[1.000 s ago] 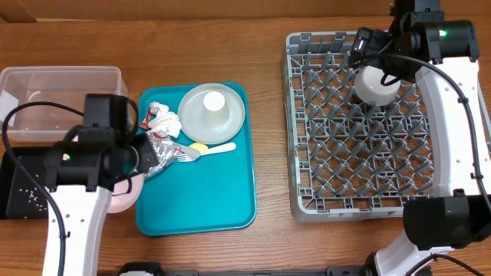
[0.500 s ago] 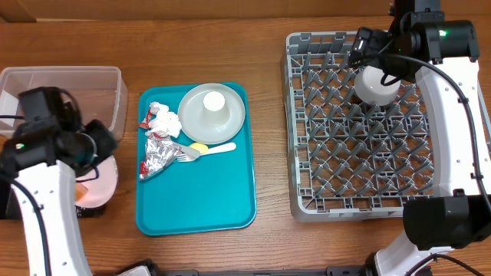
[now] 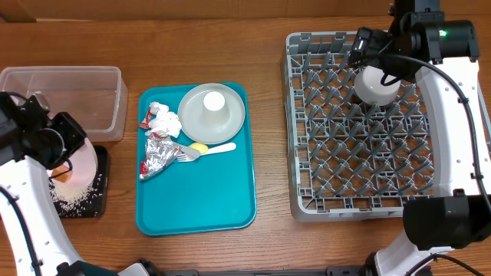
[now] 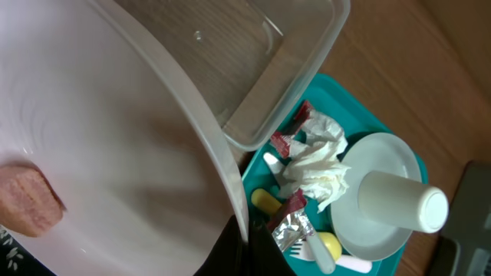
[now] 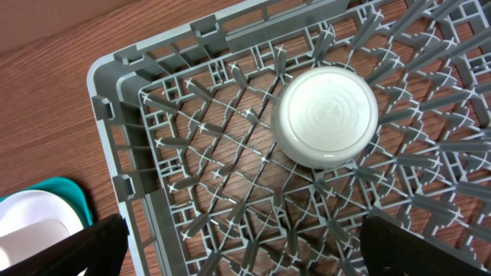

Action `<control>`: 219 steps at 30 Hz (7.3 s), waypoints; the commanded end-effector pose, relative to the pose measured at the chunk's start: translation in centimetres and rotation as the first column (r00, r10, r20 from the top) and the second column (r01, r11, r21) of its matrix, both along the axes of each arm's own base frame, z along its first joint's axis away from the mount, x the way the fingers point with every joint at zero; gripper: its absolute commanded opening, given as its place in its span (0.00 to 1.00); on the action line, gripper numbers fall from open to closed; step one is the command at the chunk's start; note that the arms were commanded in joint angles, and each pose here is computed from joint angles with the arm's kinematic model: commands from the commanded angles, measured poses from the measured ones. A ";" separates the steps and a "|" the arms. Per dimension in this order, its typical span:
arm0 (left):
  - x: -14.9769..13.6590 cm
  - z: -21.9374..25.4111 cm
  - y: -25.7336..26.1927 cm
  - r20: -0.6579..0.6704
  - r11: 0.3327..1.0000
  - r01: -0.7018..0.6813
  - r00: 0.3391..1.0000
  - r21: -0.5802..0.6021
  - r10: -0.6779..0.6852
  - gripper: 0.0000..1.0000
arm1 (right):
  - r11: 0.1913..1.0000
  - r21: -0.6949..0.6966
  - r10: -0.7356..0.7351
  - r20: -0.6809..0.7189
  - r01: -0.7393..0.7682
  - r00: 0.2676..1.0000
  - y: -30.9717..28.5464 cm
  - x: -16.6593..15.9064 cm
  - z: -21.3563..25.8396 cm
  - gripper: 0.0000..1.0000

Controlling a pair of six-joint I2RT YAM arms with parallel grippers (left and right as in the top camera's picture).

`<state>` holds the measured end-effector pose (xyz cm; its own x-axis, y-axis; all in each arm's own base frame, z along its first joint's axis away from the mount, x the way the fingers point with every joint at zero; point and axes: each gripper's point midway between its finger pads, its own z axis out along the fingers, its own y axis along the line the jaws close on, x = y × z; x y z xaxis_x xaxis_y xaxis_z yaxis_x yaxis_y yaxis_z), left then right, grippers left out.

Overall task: Sort waste into correct bins and load items into the dishwasher rack
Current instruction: 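Tilt the plate with the left gripper to drop the cake piece, then carry the plate back and set it on the teal tray, then release the plate and move the left gripper toward the foil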

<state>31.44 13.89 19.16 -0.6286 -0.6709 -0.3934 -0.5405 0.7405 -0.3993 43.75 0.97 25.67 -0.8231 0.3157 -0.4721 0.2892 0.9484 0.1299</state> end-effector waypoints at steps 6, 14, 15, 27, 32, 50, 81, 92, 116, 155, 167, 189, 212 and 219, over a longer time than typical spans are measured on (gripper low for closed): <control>-0.2 1.4 1.6 0.101 0.997 0.025 0.995 -0.068 -0.018 0.04 | 1.000 -0.003 -0.006 0.020 0.006 1.000 0.0 0.0 0.6 1.00; 0.1 0.9 2.6 0.208 0.976 0.099 0.977 -0.192 -0.058 0.04 | 1.000 -0.003 -0.006 0.020 0.006 1.000 0.0 0.0 0.6 1.00; 0.2 1.0 2.6 0.225 0.973 0.115 0.972 -0.200 -0.069 0.04 | 1.000 -0.003 -0.006 0.020 0.006 1.000 0.0 0.0 0.6 1.00; 0.0 1.2 3.3 0.251 0.973 0.116 0.966 -0.200 -0.064 0.04 | 1.000 -0.003 -0.006 0.020 0.006 1.000 0.0 0.0 0.6 1.00; -0.1 3.0 2.7 0.301 0.974 0.140 0.950 -0.176 -0.082 0.04 | 1.000 -0.003 -0.006 0.020 0.006 1.000 0.0 0.0 0.6 1.00; -2.9 5.4 4.4 0.389 0.961 0.078 0.921 -0.264 0.032 0.04 | 1.000 -0.003 -0.006 0.020 0.006 1.000 0.0 0.0 0.6 1.00; -4.3 8.8 -16.0 0.180 0.822 0.534 0.804 0.197 -0.566 0.04 | 1.000 -0.003 -0.006 0.020 0.006 1.000 0.0 0.0 0.6 1.00; -6.5 1.5 -25.3 -0.176 0.717 0.691 0.720 0.092 -0.671 0.04 | 1.000 -0.003 -0.006 0.020 0.006 1.000 0.0 0.0 0.6 1.00; -8.8 -10.6 -32.3 -0.582 0.699 0.715 0.554 -0.034 -0.595 0.06 | 1.000 -0.003 -0.006 0.020 0.006 1.000 0.0 0.0 0.6 1.00; -2.5 -2.7 -26.2 -0.479 0.854 0.496 0.794 0.155 -0.374 1.00 | 1.000 -0.003 -0.006 0.020 0.006 1.000 0.0 0.0 0.6 1.00; -0.5 -1.5 -20.7 -0.486 0.765 0.477 0.838 0.434 -0.247 1.00 | 1.000 -0.003 -0.006 0.020 0.006 1.000 0.0 0.0 0.6 1.00; -2.1 -2.8 -19.9 -0.533 0.926 0.337 0.822 0.170 -0.201 1.00 | 1.000 -0.003 -0.006 0.020 0.006 1.000 0.0 0.0 0.6 1.00; -0.4 -2.6 -18.2 -0.484 0.909 0.308 0.863 0.280 -0.143 1.00 | 1.000 -0.003 -0.006 0.020 0.006 1.000 0.0 0.0 0.6 1.00; 0.1 -2.8 -19.9 -0.457 0.933 0.309 0.868 0.186 -0.196 1.00 | 1.000 -0.003 -0.006 0.020 0.006 1.000 0.0 0.0 0.6 1.00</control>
